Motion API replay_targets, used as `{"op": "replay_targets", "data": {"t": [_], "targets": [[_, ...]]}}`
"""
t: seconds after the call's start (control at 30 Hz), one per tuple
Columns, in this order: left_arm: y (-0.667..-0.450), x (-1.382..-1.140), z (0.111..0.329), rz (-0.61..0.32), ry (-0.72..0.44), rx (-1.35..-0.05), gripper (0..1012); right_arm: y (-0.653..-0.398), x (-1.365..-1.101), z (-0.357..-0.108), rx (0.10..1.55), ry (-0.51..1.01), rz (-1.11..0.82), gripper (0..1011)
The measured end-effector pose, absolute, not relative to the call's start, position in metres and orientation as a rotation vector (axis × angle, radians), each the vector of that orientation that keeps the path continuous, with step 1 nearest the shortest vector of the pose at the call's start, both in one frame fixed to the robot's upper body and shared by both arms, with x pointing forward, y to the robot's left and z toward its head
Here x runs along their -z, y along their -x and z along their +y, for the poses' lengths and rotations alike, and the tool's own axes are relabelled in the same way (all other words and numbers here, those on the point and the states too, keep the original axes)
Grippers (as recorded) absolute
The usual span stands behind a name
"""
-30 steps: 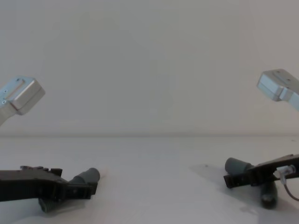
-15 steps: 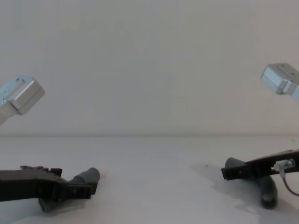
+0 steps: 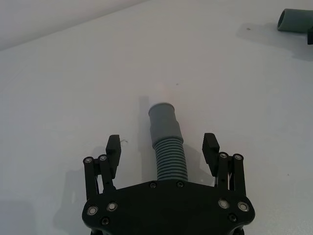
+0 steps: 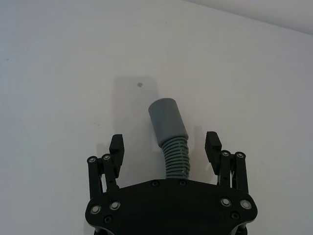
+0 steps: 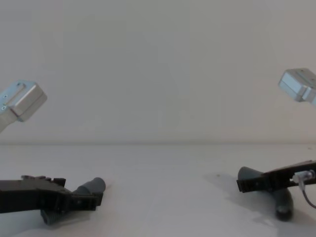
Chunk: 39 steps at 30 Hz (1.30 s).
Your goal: Use both hands to pick up one end of the pipe from the table, align the ends, and insert them.
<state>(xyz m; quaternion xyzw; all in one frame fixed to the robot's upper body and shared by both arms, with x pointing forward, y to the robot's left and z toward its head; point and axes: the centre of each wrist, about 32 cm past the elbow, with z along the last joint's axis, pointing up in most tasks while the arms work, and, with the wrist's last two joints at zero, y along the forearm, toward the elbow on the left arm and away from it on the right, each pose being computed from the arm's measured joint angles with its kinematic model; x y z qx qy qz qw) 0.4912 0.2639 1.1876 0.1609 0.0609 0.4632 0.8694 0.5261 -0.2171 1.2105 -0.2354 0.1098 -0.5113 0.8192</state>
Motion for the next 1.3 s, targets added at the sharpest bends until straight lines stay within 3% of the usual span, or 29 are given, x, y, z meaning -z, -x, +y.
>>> {"op": "replay_targets", "data": {"t": [0.17,0.33,0.97,1.3], "targets": [[-0.4912,-1.1876,0.2638,0.127,-0.337,-0.969,1001,-0.5261,-1.2101,-0.2181,1.092,0.504,0.233,980],[-0.4912,-1.1876,0.2638,0.127,-0.337,-0.969,1001,-0.5262,-1.2099,-0.2186,1.093,0.506,0.233,870],[-0.4909,-1.1873,0.2631,0.138,-0.334,-0.971,1001,-0.5261,-1.2092,-0.2197,1.096,0.509,0.232,266],[-0.4899,-1.1859,0.26,0.189,-0.323,-0.987,1001,-0.5261,-1.2092,-0.2198,1.096,0.509,0.231,147]]}}
